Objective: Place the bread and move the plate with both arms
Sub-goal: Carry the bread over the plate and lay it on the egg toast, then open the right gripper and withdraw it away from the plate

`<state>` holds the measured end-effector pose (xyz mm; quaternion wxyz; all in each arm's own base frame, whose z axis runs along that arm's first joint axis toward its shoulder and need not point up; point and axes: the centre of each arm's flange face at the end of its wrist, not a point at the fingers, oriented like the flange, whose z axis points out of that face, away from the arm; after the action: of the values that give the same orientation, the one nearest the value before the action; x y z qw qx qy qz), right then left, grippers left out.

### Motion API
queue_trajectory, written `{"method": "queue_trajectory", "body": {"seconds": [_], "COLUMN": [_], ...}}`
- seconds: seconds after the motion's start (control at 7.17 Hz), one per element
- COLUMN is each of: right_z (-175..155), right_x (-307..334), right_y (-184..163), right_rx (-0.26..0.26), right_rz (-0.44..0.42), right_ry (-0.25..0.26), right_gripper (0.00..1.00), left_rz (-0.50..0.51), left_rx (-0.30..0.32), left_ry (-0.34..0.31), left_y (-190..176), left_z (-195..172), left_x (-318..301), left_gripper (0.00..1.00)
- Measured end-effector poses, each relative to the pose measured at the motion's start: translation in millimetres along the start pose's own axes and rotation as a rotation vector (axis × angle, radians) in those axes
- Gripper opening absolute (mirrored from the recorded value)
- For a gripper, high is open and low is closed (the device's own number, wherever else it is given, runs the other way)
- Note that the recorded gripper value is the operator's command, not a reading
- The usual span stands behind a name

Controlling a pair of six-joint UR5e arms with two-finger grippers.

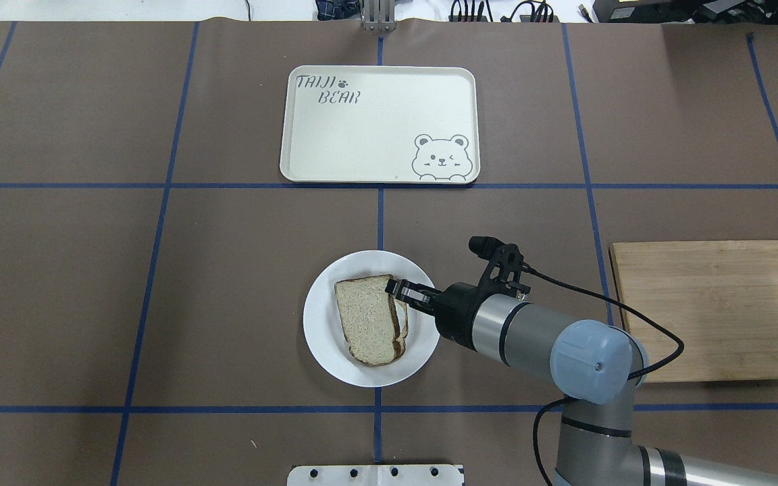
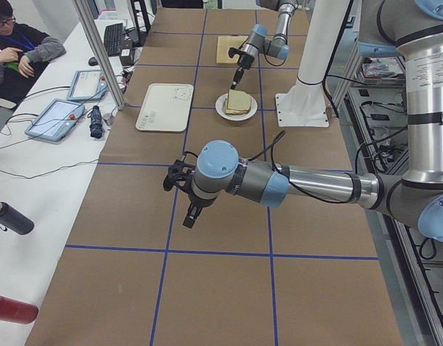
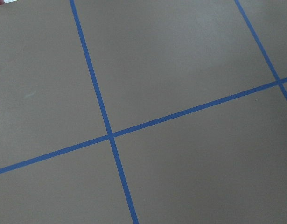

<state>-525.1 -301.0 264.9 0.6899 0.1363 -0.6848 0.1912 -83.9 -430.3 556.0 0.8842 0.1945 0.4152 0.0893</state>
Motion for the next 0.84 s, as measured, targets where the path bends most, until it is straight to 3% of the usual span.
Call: {"method": "queue_trajectory", "body": {"seconds": [0.14, 0.28, 0.56, 0.84], "right_z": [3, 7, 9, 7], "right_x": [5, 10, 14, 12], "right_y": [4, 5, 2, -19], "right_rx": [0.015, 0.029, 0.044, 0.063], "right_rz": [-0.005, -0.016, -0.058, -0.082], "right_ry": [0.015, 0.027, 0.037, 0.043], "right_gripper": [0.14, 0.49, 1.00, 1.00], "left_rz": [-0.001, -0.001, -0.002, -0.002], "left_rx": [0.000, -0.001, -0.001, -0.001], "left_ry": [0.001, 0.002, 0.002, 0.002], "left_y": [0, 0, 0, 0], "left_z": [0, 0, 0, 0], "left_x": [0, 0, 0, 0], "left_gripper": [0.99, 0.99, 0.99, 0.99]}}
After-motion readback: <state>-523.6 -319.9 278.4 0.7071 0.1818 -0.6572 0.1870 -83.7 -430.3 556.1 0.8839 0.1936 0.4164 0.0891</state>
